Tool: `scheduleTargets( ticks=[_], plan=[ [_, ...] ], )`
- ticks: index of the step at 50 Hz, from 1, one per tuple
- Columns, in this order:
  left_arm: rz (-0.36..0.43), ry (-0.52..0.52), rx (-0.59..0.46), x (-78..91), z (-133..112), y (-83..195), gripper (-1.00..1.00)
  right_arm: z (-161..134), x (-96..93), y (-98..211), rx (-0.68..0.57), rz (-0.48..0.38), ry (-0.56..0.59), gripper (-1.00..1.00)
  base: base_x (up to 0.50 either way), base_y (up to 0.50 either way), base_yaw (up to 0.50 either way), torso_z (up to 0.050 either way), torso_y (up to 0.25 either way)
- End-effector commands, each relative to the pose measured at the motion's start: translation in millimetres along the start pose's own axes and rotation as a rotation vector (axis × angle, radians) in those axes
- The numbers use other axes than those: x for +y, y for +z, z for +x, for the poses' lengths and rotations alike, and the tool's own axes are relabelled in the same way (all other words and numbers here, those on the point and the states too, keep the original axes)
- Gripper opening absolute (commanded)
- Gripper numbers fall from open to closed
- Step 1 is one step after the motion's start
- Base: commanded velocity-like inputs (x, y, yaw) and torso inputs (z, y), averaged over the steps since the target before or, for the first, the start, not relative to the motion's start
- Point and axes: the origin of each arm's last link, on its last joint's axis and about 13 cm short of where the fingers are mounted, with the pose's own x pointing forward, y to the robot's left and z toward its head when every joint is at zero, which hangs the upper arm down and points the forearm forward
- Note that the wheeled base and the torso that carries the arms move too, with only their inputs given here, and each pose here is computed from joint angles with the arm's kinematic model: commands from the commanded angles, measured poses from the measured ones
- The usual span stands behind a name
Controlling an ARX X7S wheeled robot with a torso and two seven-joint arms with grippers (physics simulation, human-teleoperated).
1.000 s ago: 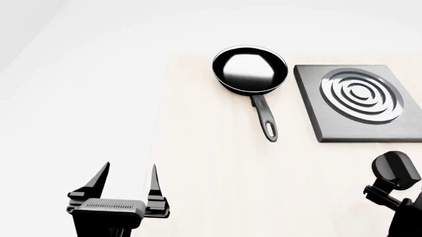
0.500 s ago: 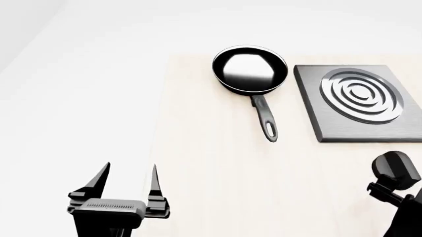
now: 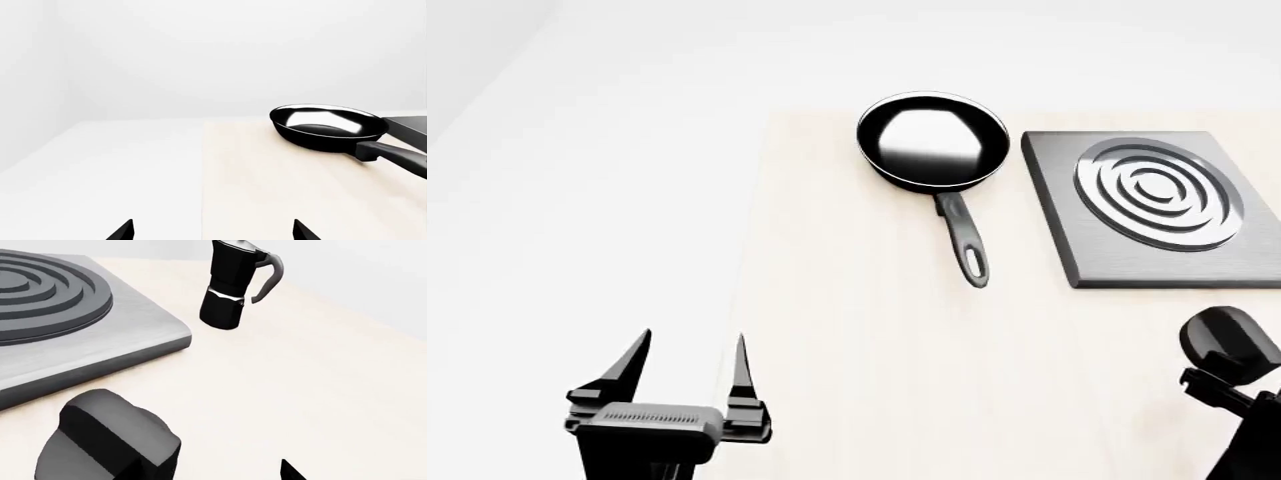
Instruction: Turn on the stove and put the frying pan on it.
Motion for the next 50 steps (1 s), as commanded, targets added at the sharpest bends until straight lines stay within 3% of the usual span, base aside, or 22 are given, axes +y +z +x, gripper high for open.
scheduleTargets(
  ticks=[1,50],
  plan=[
    [-0.003,-0.001,0.0,-0.1,0,0,1.0,4,-3.2,-2,0.01,-0.008,-0.018,1.0,0.0,0.0,0.0,0.0,0.0],
    [-0.003,-0.002,0.007,-0.3,1,-2,1.0,22,-10.8,8,0.016,-0.028,-0.049,1.0,0.0,0.0,0.0,0.0,0.0]
  ],
)
